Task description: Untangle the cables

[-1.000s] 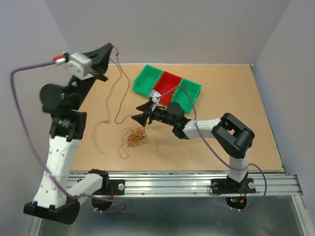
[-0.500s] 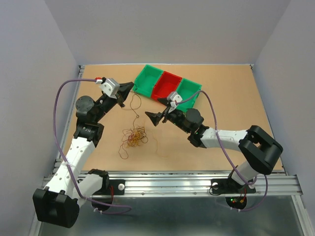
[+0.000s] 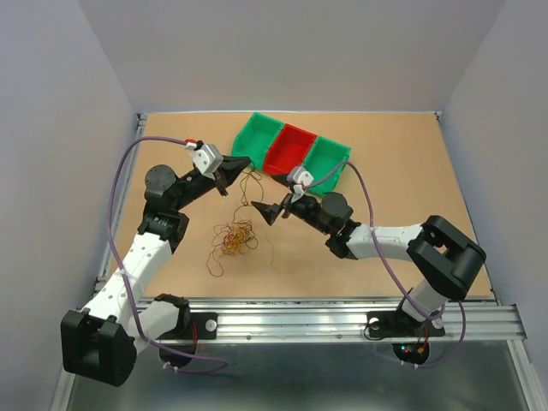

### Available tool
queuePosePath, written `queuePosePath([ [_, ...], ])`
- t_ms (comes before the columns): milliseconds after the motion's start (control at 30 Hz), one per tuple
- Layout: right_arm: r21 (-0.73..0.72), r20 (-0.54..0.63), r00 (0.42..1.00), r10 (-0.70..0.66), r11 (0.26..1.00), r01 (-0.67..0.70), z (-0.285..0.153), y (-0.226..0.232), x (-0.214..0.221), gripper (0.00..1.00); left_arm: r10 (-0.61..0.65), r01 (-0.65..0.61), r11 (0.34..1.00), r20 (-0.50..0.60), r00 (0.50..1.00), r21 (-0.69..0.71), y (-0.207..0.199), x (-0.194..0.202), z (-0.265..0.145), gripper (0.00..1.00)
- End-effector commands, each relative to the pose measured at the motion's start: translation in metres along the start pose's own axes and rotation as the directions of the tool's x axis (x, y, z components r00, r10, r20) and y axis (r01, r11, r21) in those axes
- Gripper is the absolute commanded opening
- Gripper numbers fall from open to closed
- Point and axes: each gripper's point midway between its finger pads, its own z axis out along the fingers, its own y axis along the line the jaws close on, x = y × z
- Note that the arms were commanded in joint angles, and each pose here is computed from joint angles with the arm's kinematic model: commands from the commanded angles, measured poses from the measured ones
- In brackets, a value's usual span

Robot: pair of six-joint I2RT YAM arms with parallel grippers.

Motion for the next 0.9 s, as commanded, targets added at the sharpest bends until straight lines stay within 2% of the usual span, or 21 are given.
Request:
queuePosePath([
  [0, -0.049, 0.153, 0.988, 0.008, 0.999, -0.001, 0.005, 0.010, -0.034, 1.00, 0.024, -0.028, 0.996, 0.039, 0.999, 0.085, -0.014, -0.013, 0.006, 0.00],
  [300, 0.017, 0.182, 0.983, 0.030, 0.999, -0.034, 0.010, -0.001, -0.035, 0.98, -0.016, 0.014, 0.957, 0.003, 1.000, 0.290, -0.050, -0.001, 0.013, 0.00],
  [367, 0.020, 0.197, 0.980, 0.031, 0.999, -0.035, 0.008, -0.001, -0.037, 0.90, -0.014, 0.012, 0.948, 0.005, 1.000, 0.319, -0.056, -0.003, 0.012, 0.00],
  [433, 0.010, 0.199, 0.980, 0.021, 1.000, -0.024, 0.006, 0.001, -0.038, 0.72, -0.010, 0.005, 0.941, 0.012, 1.000, 0.338, -0.061, -0.007, 0.009, 0.00],
  [467, 0.000, 0.199, 0.980, 0.017, 1.000, -0.017, 0.005, 0.002, -0.038, 0.59, -0.008, 0.003, 0.942, 0.015, 1.000, 0.335, -0.061, -0.009, 0.009, 0.00],
  [500, -0.020, 0.201, 0.980, 0.010, 1.000, -0.007, 0.005, 0.006, -0.039, 0.54, -0.010, 0.005, 0.951, 0.015, 1.000, 0.309, -0.057, -0.011, 0.009, 0.00],
  [633, -0.074, 0.196, 0.981, -0.007, 0.997, 0.022, 0.000, 0.016, -0.037, 0.52, -0.001, -0.004, 0.975, 0.025, 1.000, 0.223, -0.044, -0.018, 0.008, 0.00],
  [867, -0.177, 0.136, 0.990, -0.041, 0.982, 0.065, 0.003, 0.033, -0.025, 0.43, 0.001, -0.009, 0.980, 0.037, 0.999, 0.199, -0.040, -0.025, 0.004, 0.00],
])
